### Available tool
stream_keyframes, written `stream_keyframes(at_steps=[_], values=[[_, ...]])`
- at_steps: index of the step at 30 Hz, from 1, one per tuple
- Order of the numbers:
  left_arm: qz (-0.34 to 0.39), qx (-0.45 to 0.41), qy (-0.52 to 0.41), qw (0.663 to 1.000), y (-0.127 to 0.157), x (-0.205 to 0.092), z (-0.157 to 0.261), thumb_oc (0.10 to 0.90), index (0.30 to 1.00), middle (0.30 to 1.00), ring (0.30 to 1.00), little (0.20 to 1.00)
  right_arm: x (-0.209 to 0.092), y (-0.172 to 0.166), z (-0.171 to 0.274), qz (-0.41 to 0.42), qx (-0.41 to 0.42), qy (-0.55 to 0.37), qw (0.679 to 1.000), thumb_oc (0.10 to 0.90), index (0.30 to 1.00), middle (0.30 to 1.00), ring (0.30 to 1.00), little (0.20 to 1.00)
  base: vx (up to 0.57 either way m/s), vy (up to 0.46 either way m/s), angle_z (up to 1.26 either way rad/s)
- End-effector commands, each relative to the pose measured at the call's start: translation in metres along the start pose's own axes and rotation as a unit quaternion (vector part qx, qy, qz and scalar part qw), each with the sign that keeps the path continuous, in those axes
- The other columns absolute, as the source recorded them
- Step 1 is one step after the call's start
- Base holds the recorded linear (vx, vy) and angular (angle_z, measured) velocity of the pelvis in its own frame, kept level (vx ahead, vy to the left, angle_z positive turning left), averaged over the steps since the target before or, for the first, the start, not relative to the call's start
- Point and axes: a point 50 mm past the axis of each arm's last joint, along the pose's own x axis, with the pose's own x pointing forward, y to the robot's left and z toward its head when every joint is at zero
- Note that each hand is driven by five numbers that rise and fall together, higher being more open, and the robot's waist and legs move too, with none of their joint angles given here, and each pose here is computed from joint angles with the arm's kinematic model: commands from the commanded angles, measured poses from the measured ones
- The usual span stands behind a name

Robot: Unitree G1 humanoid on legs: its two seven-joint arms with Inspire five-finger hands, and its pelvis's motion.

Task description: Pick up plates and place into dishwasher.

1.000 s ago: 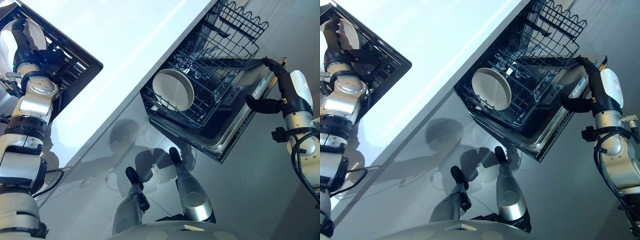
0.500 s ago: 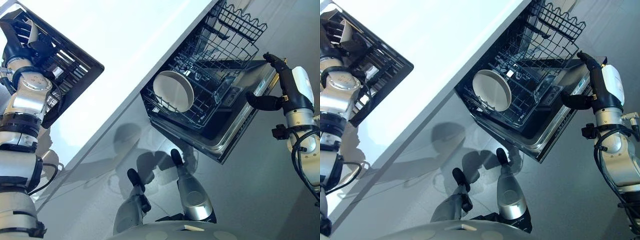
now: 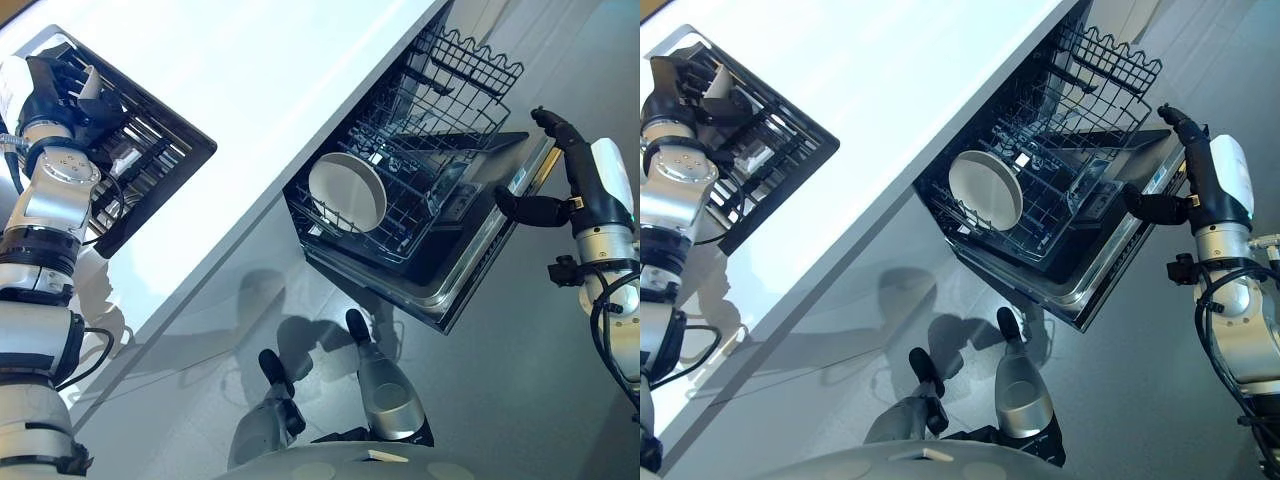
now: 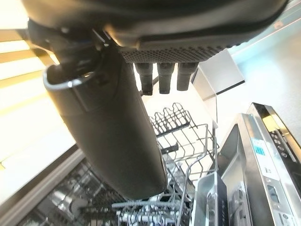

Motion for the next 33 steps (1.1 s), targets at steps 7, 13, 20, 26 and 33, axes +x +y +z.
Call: stream_keyframes(at_steps=[7,13,20,26,33], values=[[0.004,0.085,-0.135,0.987,0.034,-0.014,0.019,0.1,0.3,0.3,0.3,0.2,-0.002,-0.029,0.03,-0.053,-0.003,-0.099,0.994,0.8,0.9,0.9,0.9,0.9,-0.02,-0.031,0.02],[-0.026,0.074,-0.171,0.982,0.026,-0.032,0.018,0.1,0.3,0.3,0.3,0.2,-0.002,-0.024,0.026,-0.055,0.006,-0.086,0.995,0.8,0.9,0.9,0.9,0.9,-0.02,-0.013,0.09],[0.04,0.122,-0.228,0.965,0.051,-0.044,0.022,0.1,0.3,0.3,0.3,0.2,-0.005,-0.029,0.017,-0.065,0.012,-0.061,0.996,0.8,0.9,0.9,0.9,0.9,-0.04,0.003,0.05],[0.073,0.112,-0.294,0.946,0.066,-0.066,0.035,0.1,0.3,0.3,0.3,0.2,-0.008,-0.033,0.014,-0.074,0.012,-0.052,0.996,0.8,0.9,0.9,0.9,0.9,-0.02,0.0,0.11],[0.009,0.013,-0.37,0.929,0.065,-0.095,0.059,0.1,0.3,0.3,0.3,0.2,-0.005,-0.037,0.017,-0.079,0.02,-0.051,0.995,0.8,0.9,0.9,0.9,0.9,-0.02,0.006,0.07]])
